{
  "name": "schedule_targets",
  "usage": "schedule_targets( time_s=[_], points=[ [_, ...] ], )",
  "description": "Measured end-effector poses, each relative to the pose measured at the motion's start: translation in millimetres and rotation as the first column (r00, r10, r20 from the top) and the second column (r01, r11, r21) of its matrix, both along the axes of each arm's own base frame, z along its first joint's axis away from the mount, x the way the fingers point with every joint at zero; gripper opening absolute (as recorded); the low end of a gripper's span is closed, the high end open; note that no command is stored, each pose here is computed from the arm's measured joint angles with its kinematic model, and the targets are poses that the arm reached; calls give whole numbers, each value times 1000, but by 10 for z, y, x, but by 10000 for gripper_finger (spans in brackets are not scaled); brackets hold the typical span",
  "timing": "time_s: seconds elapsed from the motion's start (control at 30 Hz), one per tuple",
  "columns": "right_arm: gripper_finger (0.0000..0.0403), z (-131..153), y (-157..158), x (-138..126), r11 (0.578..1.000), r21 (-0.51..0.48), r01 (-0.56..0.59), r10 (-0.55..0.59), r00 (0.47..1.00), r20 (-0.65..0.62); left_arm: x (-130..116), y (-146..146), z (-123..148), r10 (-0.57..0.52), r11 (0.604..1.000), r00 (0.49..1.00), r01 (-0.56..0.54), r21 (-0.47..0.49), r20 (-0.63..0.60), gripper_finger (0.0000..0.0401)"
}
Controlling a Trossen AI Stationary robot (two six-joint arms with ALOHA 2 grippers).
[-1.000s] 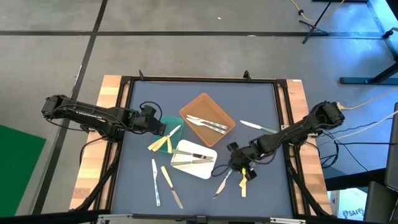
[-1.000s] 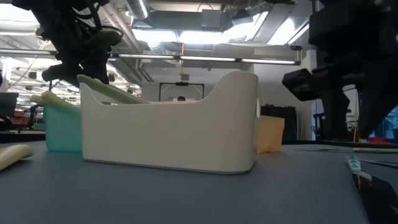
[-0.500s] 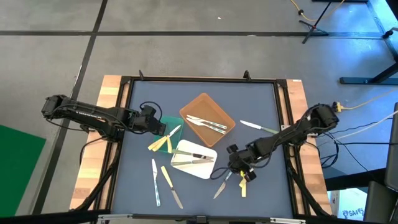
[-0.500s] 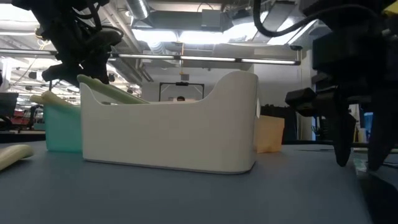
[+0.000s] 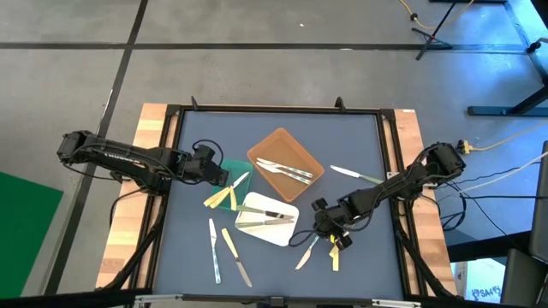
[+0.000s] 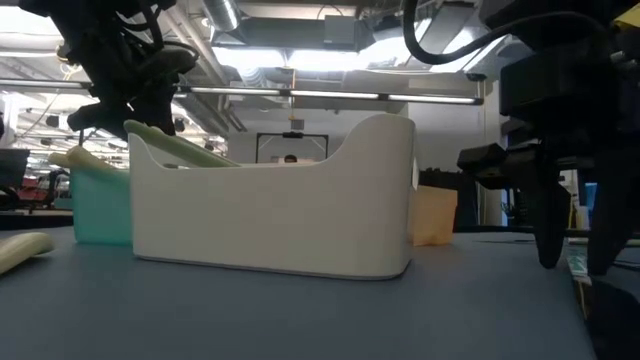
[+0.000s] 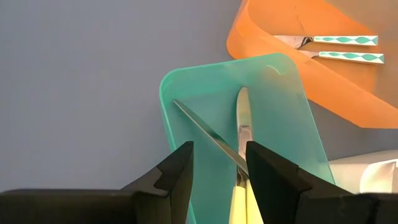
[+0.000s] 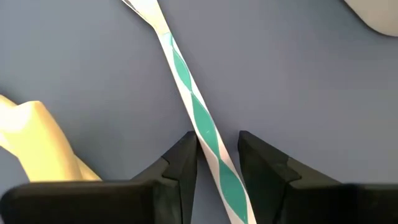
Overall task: Sort silverware by color (type)
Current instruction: Put the blue table knife into the orange bin
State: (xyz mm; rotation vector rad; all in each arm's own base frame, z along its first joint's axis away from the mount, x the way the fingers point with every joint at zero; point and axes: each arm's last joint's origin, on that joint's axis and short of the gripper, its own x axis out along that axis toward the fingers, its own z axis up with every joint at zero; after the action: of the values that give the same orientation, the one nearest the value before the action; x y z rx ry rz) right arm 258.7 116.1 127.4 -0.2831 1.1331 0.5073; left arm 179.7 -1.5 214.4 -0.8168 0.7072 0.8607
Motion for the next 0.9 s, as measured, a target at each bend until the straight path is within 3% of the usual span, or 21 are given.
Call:
schedule_targets(
  time_s=[0.23, 0.6, 0.9],
  points=[
    [106, -7, -3, -3, 1000, -2, 0, 0, 1000, -4, 0, 1, 1, 0, 1000, 1000, 0, 0, 0, 141],
    [20, -11, 5, -11, 1000, 27, -15, 15, 1000, -21, 0, 0, 0, -1, 1000, 1000, 1, 1, 0, 141],
    [18, -13, 9, -14, 999, 43, -22, 24, 999, -28, 0, 1, 0, -1, 1000, 1000, 1, 1, 0, 141]
  ],
)
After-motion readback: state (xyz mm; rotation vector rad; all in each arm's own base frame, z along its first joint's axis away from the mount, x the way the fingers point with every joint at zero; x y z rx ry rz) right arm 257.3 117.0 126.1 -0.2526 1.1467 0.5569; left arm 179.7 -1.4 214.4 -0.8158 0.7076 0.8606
